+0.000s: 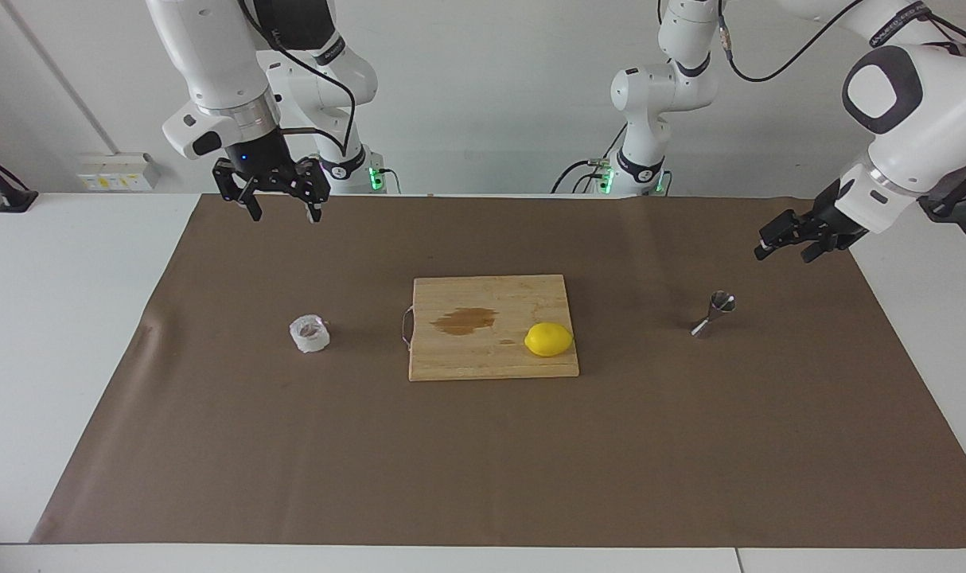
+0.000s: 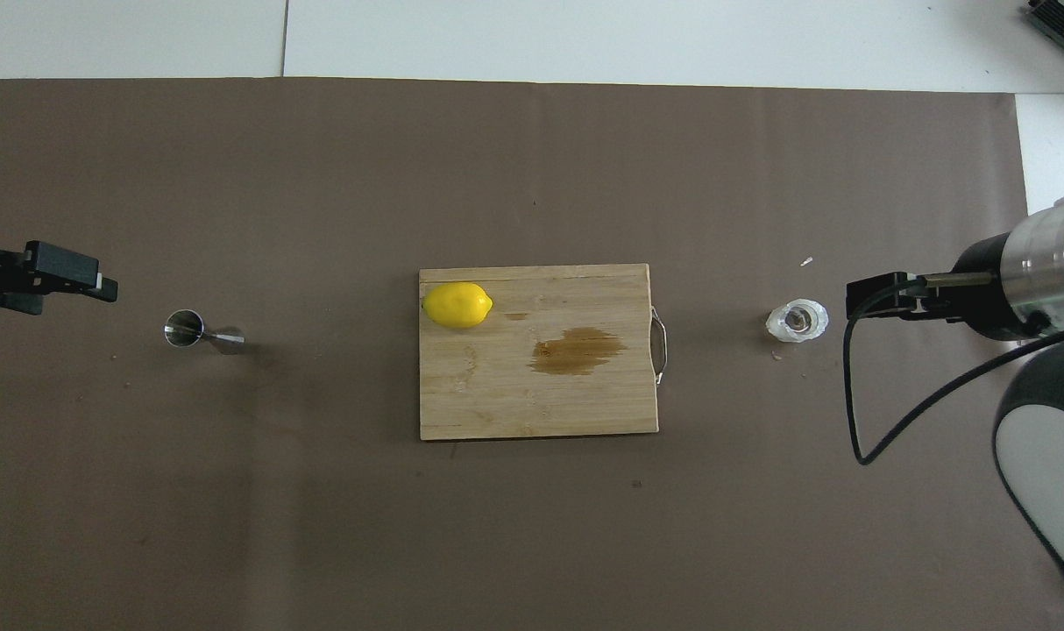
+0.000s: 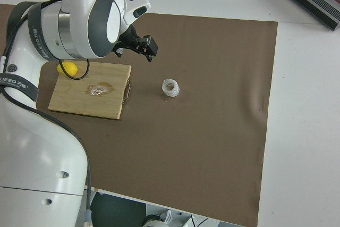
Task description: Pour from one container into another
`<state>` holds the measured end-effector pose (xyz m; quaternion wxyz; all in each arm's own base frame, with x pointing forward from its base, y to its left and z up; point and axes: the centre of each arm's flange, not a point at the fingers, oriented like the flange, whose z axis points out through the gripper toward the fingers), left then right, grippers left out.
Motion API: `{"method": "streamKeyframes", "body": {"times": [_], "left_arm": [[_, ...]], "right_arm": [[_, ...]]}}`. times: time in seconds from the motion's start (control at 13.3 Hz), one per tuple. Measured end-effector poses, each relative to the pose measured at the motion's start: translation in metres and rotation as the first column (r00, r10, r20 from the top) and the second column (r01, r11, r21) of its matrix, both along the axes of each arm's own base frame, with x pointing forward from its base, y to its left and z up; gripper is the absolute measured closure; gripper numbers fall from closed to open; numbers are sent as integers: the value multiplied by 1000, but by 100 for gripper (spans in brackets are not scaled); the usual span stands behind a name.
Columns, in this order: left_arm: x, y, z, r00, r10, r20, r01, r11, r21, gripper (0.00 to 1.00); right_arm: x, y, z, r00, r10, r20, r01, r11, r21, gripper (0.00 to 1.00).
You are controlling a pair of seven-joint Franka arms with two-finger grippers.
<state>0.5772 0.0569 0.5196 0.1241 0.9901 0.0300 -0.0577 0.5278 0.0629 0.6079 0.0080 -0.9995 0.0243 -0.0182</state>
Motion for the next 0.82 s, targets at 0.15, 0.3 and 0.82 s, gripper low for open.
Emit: {"method": "streamKeyframes", "body": {"times": [0.15,0.3,0.82], "left_arm": [[4,13,-31,998,50,-48,-52,998,-40,0],[0,17,-61,987,107,-117,-116,991,-73,0],[-9,48,-137,640,525,-561,-679,729,-92,0]], "right_arm": [[0,0,0,1000,0,0,0,1000,0,0],[0,0,0,1000,0,0,0,1000,0,0],[0,0,0,1000,0,0,0,1000,0,0]]}}
